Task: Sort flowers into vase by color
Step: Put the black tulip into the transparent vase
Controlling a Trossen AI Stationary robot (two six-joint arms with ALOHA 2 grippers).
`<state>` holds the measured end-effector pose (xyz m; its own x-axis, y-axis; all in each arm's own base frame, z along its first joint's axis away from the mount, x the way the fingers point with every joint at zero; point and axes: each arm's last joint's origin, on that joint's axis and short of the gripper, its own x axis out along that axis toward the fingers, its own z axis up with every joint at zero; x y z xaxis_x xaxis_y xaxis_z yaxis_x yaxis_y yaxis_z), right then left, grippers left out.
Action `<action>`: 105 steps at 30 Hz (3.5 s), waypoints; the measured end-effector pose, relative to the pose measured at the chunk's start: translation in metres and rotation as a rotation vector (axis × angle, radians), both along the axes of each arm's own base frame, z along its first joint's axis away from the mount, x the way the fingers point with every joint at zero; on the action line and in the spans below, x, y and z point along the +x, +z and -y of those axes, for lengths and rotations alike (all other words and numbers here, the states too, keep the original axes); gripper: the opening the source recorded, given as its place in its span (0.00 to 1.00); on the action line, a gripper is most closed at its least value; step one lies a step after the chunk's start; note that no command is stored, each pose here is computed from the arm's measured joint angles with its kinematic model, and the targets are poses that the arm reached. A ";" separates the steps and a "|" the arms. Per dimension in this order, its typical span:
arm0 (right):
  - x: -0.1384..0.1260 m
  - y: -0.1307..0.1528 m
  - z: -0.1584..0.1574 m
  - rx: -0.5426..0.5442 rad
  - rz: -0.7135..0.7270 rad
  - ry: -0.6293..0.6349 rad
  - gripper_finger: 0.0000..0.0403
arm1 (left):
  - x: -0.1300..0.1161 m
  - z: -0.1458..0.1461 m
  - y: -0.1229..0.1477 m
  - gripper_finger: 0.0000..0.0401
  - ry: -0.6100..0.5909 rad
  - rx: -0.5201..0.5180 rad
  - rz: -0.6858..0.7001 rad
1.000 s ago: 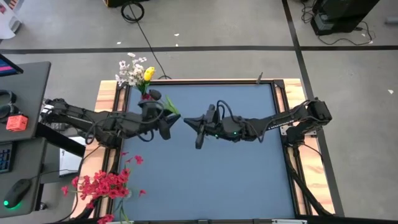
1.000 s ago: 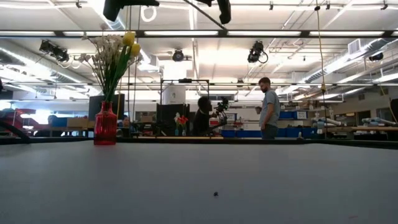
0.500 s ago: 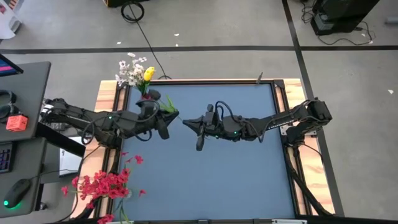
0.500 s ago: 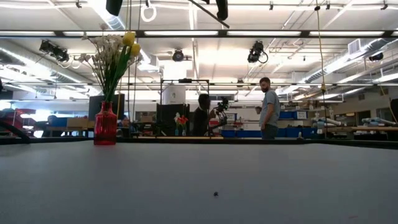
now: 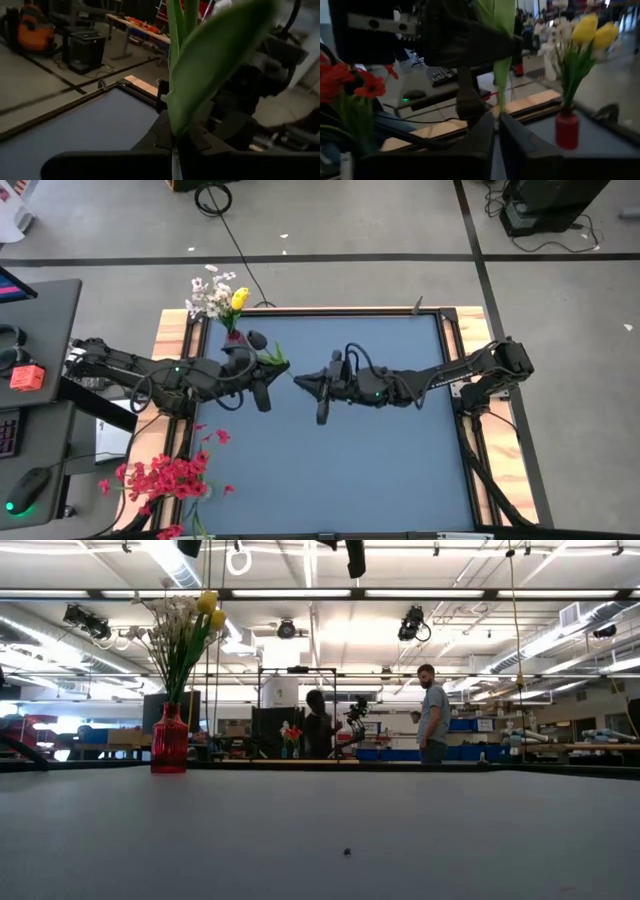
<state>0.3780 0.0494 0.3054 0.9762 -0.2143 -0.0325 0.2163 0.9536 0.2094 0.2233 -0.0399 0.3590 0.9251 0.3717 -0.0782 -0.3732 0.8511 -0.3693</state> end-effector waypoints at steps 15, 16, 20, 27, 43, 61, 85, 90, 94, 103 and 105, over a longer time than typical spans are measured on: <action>-0.001 -0.011 0.002 0.104 -0.088 -0.019 0.37 | 0.000 0.002 -0.006 0.03 -0.086 0.087 -0.091; -0.001 -0.011 0.002 0.103 -0.088 -0.020 0.38 | 0.000 0.002 -0.006 0.03 -0.086 0.087 -0.095; -0.001 -0.011 0.003 0.104 -0.087 -0.022 0.39 | 0.000 0.002 -0.007 0.03 -0.088 0.088 -0.105; -0.001 -0.011 0.003 0.103 -0.088 -0.024 0.39 | 0.000 0.003 -0.008 0.04 -0.128 0.082 -0.115; -0.001 -0.013 0.002 0.232 -0.086 -0.001 0.38 | -0.030 0.012 0.004 0.04 -0.283 0.077 -0.096; -0.001 -0.013 -0.003 0.411 -0.061 0.021 0.38 | -0.082 0.023 0.004 0.03 -0.683 0.175 -0.206; -0.015 -0.019 -0.046 0.665 0.001 -0.158 0.38 | -0.147 0.031 0.009 0.03 -1.301 0.298 -0.113; -0.018 -0.019 -0.055 0.686 0.032 -0.196 0.38 | -0.149 0.033 0.008 0.03 -1.348 0.324 -0.100; -0.020 -0.019 -0.060 0.697 0.049 -0.217 0.38 | -0.151 0.035 0.007 0.03 -1.396 0.320 -0.109; -0.022 -0.018 -0.063 0.691 0.060 -0.232 0.38 | -0.148 0.043 0.004 0.03 -1.451 0.318 -0.143; -0.022 -0.018 -0.063 0.691 0.060 -0.233 0.38 | -0.147 0.045 0.003 0.03 -1.451 0.322 -0.152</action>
